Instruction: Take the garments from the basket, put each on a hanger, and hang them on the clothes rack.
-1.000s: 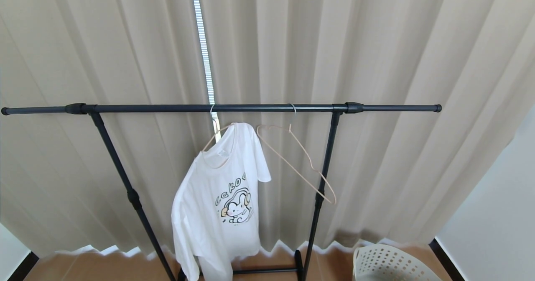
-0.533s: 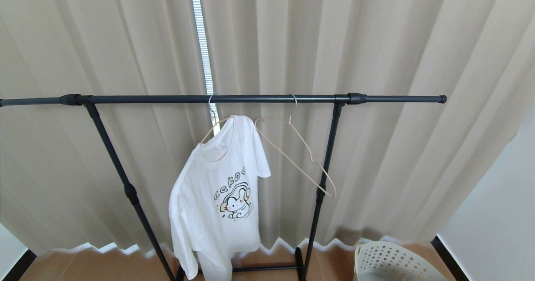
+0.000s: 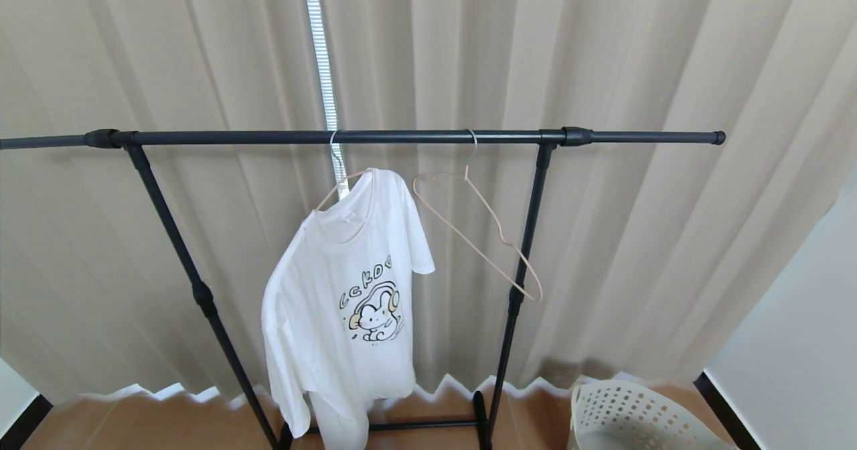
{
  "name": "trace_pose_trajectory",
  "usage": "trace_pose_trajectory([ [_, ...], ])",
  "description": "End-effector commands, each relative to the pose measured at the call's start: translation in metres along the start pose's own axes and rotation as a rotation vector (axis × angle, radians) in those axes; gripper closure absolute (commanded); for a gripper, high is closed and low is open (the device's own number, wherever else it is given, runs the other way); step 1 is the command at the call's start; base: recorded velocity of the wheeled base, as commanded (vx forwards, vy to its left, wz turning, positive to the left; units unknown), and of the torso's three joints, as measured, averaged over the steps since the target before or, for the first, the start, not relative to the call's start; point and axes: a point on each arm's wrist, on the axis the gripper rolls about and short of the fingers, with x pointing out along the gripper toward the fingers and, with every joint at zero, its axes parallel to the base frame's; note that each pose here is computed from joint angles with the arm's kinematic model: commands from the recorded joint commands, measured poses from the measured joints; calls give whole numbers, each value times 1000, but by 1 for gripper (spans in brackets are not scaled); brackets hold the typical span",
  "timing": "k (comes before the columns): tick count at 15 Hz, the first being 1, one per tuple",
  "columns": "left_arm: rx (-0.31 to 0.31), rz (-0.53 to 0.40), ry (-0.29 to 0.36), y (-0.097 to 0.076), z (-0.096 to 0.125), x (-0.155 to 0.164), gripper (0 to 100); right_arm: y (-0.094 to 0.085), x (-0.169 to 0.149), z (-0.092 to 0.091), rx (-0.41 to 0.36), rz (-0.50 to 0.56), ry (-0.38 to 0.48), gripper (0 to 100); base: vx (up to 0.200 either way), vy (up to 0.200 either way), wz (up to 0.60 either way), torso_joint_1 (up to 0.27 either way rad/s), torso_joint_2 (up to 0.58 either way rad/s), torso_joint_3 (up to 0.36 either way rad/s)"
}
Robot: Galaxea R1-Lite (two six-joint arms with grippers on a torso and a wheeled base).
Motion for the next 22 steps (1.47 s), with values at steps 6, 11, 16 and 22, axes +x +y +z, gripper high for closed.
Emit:
trace_pose_trajectory([
  [6, -3, 1, -1, 0, 0, 0, 0, 0, 0, 0, 0, 0, -1, 0, 0, 0, 0, -154, 361, 212],
  [11, -3, 1, -1, 0, 0, 0, 0, 0, 0, 0, 0, 0, -1, 0, 0, 0, 0, -188, 457, 267],
  [16, -2, 1, 1, 0, 0, 0, 0, 0, 0, 0, 0, 0, -1, 0, 0, 0, 0, -213, 544, 329],
  [22, -2, 1, 1, 0, 0, 0, 0, 0, 0, 0, 0, 0, -1, 0, 0, 0, 0, -178, 513, 336],
])
